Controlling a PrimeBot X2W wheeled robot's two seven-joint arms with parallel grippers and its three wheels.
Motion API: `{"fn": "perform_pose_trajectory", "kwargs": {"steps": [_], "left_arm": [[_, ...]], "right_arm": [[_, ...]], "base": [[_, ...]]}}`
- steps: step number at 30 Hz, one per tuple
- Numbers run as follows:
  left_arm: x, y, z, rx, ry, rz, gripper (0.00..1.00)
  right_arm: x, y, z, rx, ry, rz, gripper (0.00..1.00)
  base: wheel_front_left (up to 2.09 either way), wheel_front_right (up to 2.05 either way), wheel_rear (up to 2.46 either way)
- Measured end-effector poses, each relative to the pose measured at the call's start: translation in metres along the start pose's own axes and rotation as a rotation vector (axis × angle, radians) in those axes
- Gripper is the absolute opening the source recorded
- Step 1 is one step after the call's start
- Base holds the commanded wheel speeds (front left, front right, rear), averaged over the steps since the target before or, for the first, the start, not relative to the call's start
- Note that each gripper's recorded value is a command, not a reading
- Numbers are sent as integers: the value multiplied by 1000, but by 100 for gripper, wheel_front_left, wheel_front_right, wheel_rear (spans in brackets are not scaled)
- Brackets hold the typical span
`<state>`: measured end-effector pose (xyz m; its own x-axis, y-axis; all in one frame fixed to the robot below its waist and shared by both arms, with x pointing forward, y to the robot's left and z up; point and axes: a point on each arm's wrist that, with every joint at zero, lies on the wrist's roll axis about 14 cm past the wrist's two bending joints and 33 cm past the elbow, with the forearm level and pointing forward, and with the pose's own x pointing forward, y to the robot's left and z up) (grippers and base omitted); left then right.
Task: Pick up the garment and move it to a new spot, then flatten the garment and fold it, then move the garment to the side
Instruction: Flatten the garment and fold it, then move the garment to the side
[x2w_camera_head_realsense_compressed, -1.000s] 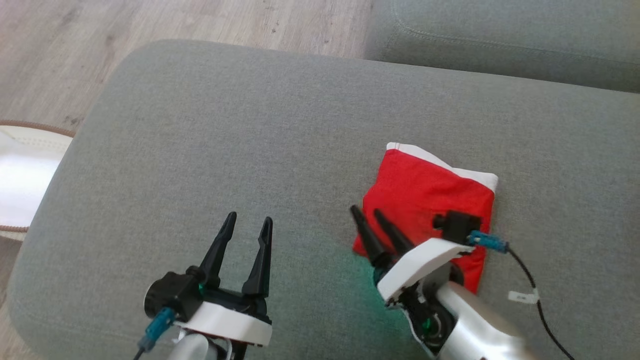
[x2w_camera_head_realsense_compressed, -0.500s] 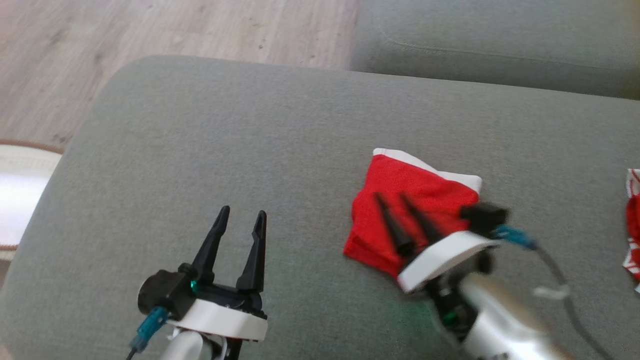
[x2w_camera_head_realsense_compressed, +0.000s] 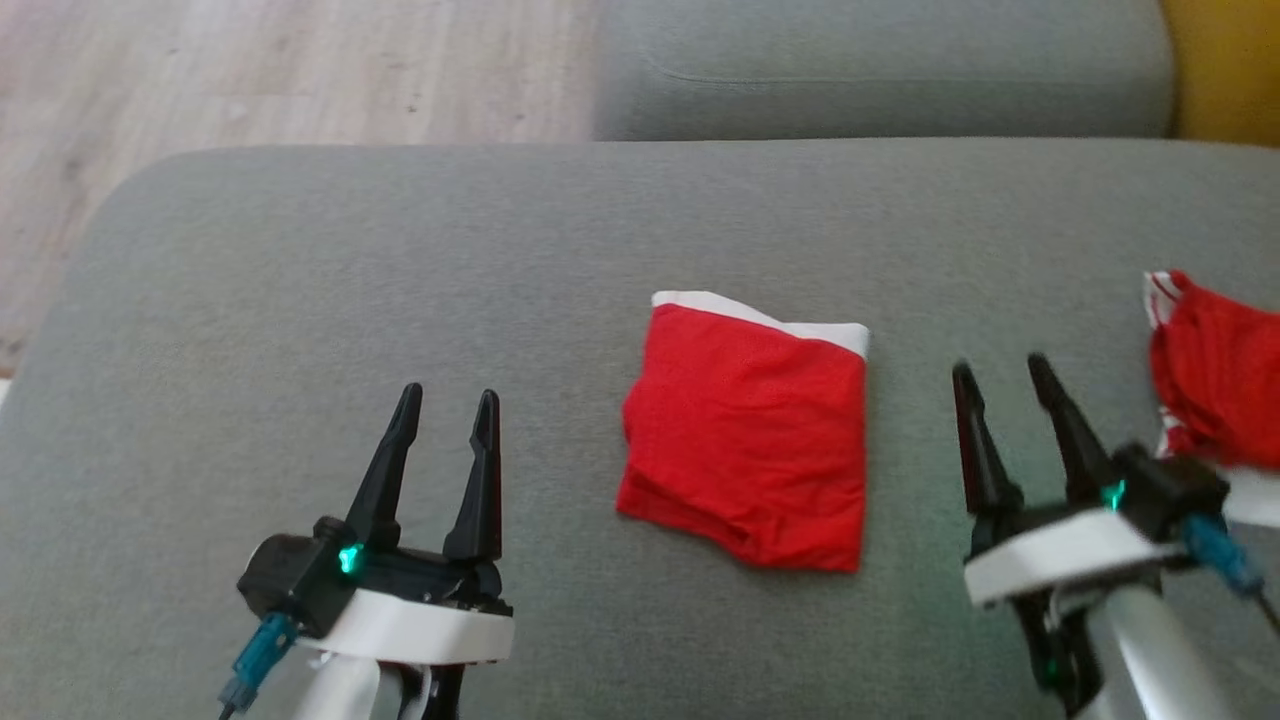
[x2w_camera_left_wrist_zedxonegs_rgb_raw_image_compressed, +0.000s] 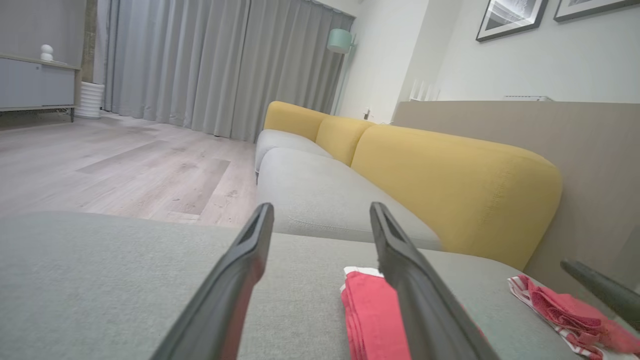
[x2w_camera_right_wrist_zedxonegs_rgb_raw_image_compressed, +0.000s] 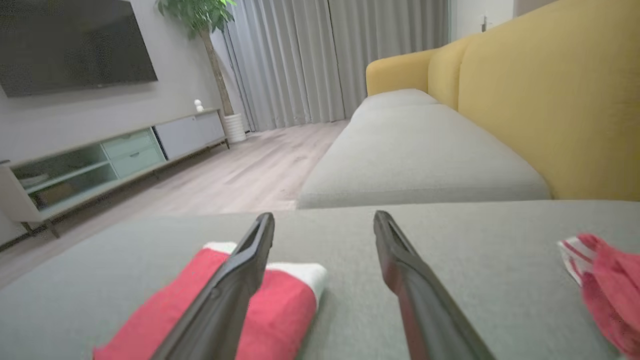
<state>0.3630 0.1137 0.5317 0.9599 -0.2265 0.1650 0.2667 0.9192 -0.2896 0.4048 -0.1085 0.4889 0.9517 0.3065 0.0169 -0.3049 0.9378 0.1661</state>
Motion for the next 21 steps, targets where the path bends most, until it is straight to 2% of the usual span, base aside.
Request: {"fn": "perform_pose_trajectory", "kwargs": {"steps": [4, 9, 13, 21], "left_arm": [[7, -4, -1, -11, -3, -13, 100], [7, -1, -1, -20, -6, -1, 100], [1, -3, -16, -26, 41, -1, 100], [0, -3, -18, -17, 46, -1, 100]], "right_arm": [[-19, -7, -5, -30, 8, -47, 100], [-22, -12, 19, -84, -67, -70, 100], [-28, -16, 18, -80, -67, -95, 100], [-33, -20, 11, -67, -47, -119, 100]], "base": [[0, 0, 0], [0, 0, 0], [0, 0, 0], [0, 0, 0]]}}
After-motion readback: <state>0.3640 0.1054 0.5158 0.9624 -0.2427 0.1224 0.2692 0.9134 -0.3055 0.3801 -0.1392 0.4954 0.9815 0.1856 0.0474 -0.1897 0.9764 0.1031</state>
